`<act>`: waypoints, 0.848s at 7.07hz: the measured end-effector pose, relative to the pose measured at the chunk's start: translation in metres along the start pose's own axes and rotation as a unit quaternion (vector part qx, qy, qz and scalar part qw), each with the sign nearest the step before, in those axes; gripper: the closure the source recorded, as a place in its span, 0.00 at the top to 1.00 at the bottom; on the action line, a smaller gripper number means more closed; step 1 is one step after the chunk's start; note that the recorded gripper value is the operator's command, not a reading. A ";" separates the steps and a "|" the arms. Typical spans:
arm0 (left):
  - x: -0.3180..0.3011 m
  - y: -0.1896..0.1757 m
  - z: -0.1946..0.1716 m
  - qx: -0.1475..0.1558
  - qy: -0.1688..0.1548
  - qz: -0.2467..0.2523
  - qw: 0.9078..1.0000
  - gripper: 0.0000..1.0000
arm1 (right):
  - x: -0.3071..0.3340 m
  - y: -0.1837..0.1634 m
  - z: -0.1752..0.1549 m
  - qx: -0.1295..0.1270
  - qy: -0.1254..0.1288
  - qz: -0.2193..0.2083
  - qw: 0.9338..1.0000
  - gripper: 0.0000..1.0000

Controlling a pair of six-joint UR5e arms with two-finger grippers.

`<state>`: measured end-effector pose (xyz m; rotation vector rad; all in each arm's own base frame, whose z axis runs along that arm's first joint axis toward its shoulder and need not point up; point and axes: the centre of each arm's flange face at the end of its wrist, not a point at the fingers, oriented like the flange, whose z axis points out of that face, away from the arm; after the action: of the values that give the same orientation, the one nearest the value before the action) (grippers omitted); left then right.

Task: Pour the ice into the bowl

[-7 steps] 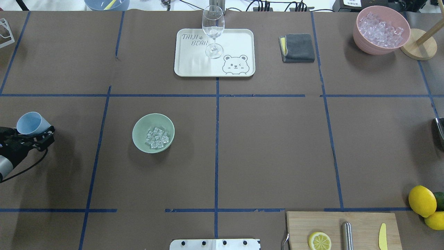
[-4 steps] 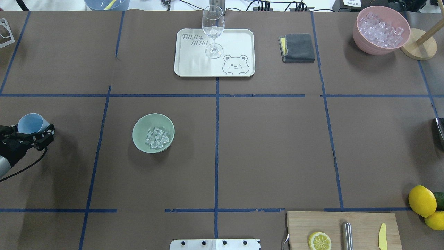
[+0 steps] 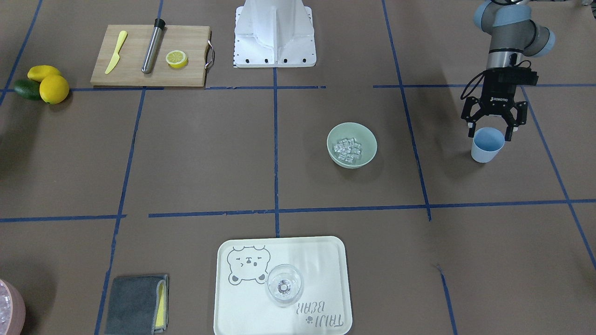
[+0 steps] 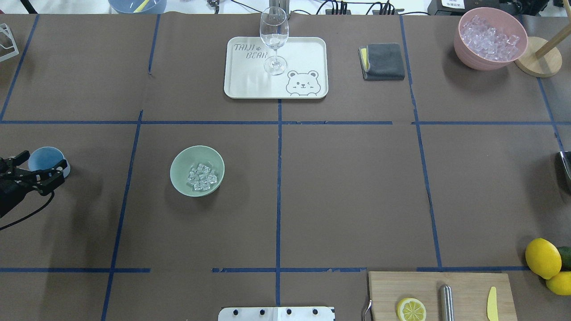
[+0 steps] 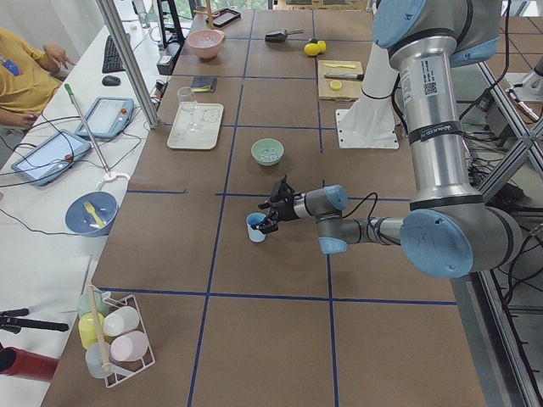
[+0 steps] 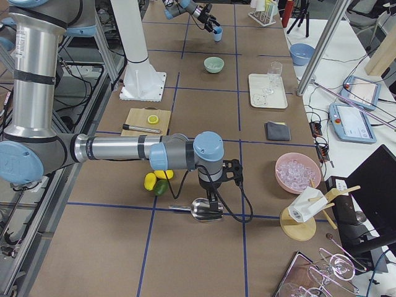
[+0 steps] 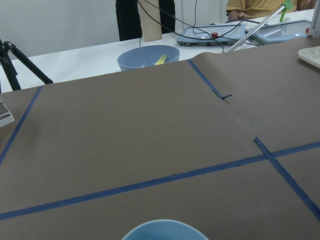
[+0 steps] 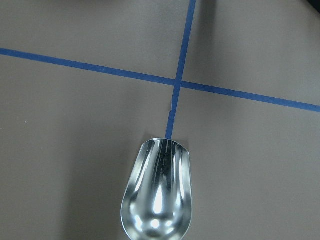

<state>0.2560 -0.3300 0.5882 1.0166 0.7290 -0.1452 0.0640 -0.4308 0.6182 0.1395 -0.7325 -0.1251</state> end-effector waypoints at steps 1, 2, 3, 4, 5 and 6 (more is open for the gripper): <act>-0.008 -0.007 0.000 -0.005 0.001 0.012 1.000 1.00 | -0.001 0.000 -0.001 0.001 0.000 -0.001 1.000 1.00; -0.019 -0.021 0.000 -0.007 0.001 0.029 1.000 1.00 | -0.002 -0.001 -0.002 0.002 0.000 -0.002 1.000 1.00; -0.032 -0.035 0.001 -0.011 0.004 0.046 0.999 1.00 | -0.004 -0.001 -0.004 0.004 -0.001 -0.003 1.000 1.00; -0.048 -0.052 0.002 -0.021 0.012 0.071 0.997 1.00 | -0.007 -0.003 -0.007 0.008 -0.003 -0.006 1.000 1.00; -0.072 -0.070 -0.001 -0.039 0.022 0.104 0.994 1.00 | -0.013 -0.005 -0.012 0.013 -0.007 -0.010 1.000 1.00; -0.101 -0.091 -0.004 -0.061 0.030 0.134 0.989 1.00 | -0.019 -0.007 -0.019 0.020 -0.011 -0.017 1.000 1.00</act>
<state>0.1379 -0.3972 0.5826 0.9943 0.6414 0.1613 0.0621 -0.4332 0.5904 0.1892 -0.7553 -0.1436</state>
